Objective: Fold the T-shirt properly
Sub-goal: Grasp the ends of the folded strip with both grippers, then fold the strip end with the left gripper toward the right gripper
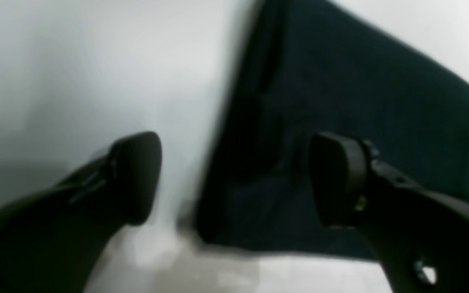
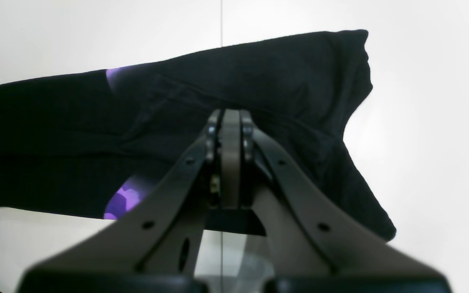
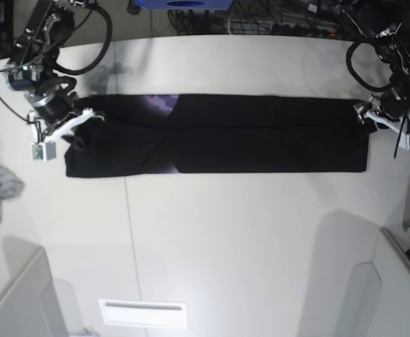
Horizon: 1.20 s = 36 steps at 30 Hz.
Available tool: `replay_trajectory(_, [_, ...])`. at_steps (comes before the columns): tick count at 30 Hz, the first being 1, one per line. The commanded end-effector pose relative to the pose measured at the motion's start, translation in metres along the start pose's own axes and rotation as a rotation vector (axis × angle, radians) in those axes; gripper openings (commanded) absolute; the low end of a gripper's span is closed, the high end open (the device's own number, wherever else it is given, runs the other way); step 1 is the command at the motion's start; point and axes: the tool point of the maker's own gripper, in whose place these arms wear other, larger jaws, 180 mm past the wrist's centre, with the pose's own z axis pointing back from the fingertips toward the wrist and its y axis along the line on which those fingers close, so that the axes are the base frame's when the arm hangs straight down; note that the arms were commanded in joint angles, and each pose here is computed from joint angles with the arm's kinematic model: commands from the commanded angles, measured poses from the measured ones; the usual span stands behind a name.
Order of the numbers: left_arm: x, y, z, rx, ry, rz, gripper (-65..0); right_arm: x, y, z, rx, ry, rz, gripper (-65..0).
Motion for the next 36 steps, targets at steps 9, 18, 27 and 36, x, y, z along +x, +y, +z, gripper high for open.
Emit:
replay_trajectory(9, [-0.019, -0.010, -0.032, -0.061, 0.051, 0.033, -30.1, 0.006, 0.001, 0.004, 0.010, -0.030, 0.006, -65.0])
replay_trajectory(18, [0.008, -0.004, -0.019, -0.036, -0.005, -0.032, -65.0, -0.002, 0.000, 0.006, 0.006, -0.014, 0.002, -65.0])
replay_trajectory(27, [0.018, -0.111, 0.009, -0.129, -0.094, -0.244, -65.0, -0.002, 0.000, 0.006, 0.006, -0.011, 0.002, -65.0])
replay_trajectory(36, [-0.029, -0.229, -0.019, -0.344, 0.014, -0.210, -65.0, -0.002, -0.002, 0.007, 0.001, -0.013, 0.002, -65.0])
